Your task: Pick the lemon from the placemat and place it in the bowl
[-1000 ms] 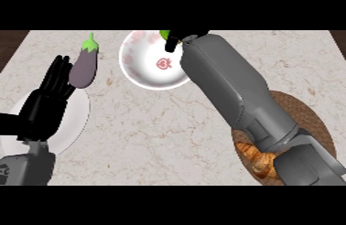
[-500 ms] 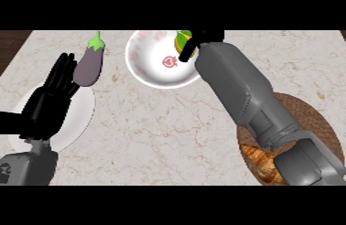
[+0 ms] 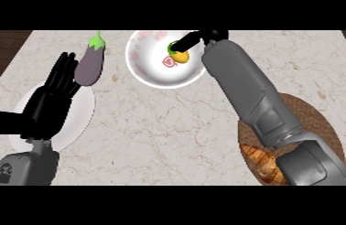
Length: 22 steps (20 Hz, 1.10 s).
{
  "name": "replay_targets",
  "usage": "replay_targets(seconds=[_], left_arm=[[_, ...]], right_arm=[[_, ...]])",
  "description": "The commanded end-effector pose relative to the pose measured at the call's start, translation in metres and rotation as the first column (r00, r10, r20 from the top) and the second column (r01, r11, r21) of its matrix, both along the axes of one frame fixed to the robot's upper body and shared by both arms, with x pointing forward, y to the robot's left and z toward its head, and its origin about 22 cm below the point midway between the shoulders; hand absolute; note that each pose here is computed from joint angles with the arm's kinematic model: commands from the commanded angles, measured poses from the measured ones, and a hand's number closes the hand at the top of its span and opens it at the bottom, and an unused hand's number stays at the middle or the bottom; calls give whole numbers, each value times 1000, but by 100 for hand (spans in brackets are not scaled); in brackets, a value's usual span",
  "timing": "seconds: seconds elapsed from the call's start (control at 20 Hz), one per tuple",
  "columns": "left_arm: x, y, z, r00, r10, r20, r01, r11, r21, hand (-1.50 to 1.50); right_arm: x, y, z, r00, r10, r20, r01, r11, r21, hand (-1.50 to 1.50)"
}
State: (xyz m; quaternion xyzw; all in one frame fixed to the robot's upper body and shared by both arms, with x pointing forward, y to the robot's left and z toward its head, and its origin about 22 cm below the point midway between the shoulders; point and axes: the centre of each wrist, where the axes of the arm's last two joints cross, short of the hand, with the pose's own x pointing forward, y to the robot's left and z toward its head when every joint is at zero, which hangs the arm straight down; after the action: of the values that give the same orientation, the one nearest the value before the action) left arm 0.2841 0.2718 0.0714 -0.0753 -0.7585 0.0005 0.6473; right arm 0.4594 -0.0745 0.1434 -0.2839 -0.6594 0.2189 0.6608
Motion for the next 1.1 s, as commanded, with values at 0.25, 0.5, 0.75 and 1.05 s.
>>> replay_targets(seconds=[0.25, 0.5, 0.75, 1.05], left_arm=[[2, 12, -11, 999, 39, -16, -39, 999, 3, 0], [-19, 13, -6, 998, 58, -28, -58, 998, 25, 0], [-7, 27, -9, 994, 95, -46, -95, 995, 2, 0], [-6, 25, -26, 994, 97, -58, -96, 995, 9, 0]], right_arm=[[11, -41, 17, 975, -165, 149, 104, 930, 352, -150], [14, -92, 0, 965, -216, 150, 148, 918, 368, -150], [2, -168, -27, 973, -202, 112, 145, 910, 388, -150], [-14, -187, -42, 987, -146, 73, 110, 925, 365, -150]])
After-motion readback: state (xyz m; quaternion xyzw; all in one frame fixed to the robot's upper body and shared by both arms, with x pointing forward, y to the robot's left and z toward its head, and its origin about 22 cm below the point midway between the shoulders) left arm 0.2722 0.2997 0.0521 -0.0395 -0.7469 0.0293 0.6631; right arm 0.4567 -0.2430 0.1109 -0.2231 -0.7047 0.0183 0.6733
